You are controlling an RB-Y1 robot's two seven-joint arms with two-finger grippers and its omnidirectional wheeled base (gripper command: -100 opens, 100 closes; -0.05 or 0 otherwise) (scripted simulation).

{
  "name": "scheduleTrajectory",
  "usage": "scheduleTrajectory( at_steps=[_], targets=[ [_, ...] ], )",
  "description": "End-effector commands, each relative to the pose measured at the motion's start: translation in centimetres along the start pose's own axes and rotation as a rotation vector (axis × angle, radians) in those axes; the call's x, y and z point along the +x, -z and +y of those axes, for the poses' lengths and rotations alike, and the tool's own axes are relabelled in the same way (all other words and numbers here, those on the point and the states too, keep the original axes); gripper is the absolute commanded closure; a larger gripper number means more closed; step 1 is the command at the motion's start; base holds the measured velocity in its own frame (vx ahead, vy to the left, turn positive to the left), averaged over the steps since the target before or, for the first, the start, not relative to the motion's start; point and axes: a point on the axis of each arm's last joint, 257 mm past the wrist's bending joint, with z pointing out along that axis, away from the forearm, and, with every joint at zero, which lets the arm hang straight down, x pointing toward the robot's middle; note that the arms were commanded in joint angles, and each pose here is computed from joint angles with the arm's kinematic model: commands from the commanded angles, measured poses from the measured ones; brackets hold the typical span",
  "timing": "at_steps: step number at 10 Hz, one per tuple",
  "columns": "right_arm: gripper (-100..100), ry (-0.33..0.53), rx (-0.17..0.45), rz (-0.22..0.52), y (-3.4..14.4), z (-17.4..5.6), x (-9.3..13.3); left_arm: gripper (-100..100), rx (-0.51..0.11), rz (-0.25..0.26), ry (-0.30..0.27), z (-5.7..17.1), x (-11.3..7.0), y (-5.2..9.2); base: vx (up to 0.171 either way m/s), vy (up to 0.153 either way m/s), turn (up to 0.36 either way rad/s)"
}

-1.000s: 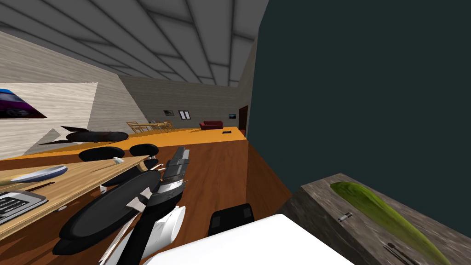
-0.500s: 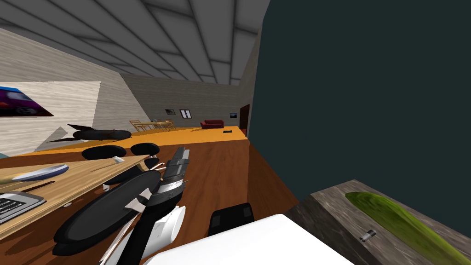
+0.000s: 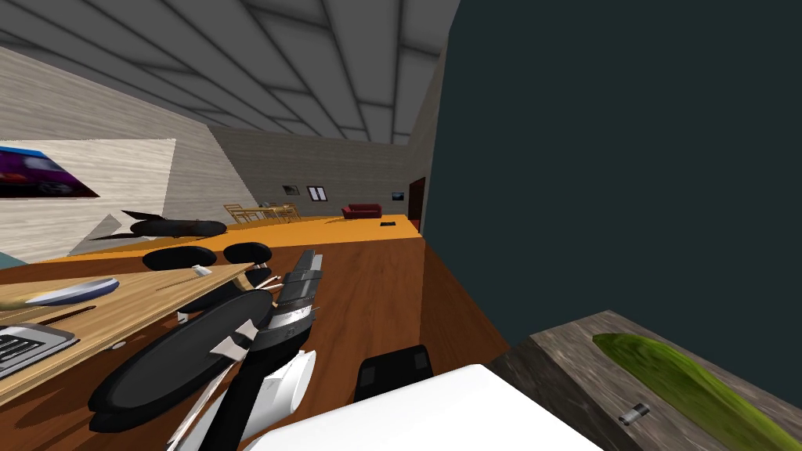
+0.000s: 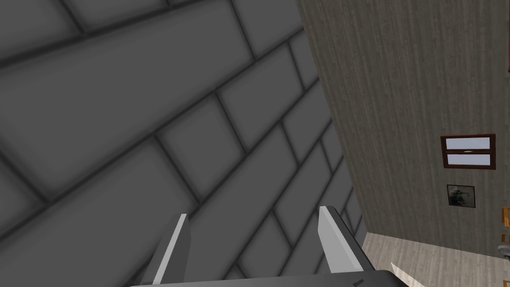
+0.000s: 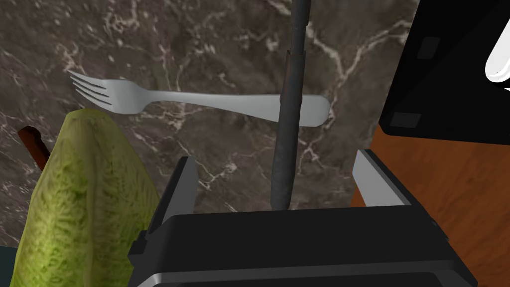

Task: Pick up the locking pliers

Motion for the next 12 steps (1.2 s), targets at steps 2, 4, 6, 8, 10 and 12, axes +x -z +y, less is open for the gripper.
scheduleTrajectory(
  at_steps=[2, 4, 6, 8, 10, 12],
  targets=[
    [100, 0.0, 0.0, 0.0, 0.0, 0.0, 0.0, 0, 0.0, 0.0, 0.0, 0.0, 0.0, 0.0, 0.0, 0.0, 0.0],
    [100, 0.0, 0.0, 0.0, 0.0, 0.0, 0.0, 0, 0.0, 0.0, 0.0, 0.0, 0.0, 0.0, 0.0, 0.0, 0.0],
    [0, 0.0, 0.0, 0.0, 0.0, 0.0, 0.0, 0, 0.0, 0.0, 0.0, 0.0, 0.0, 0.0, 0.0, 0.0, 0.0],
    [100, 0.004, 0.001, 0.0, 1.0, -0.9, -0.5, 0, 0.0, 0.0, 0.0, 0.0, 0.0, 0.0, -0.01, 0.042, -0.028],
    [100, 0.009, 0.001, -0.001, 1.9, -1.8, -1.1, 0, 0.0, 0.0, 0.0, 0.0, 0.0, 0.0, -0.018, 0.056, -0.024],
    [0, 0.008, 0.001, 0.0, 1.7, -1.6, -1.0, 0, 0.0, 0.0, 0.0, 0.0, 0.0, 0.0, -0.004, 0.01, -0.002]
  ],
)
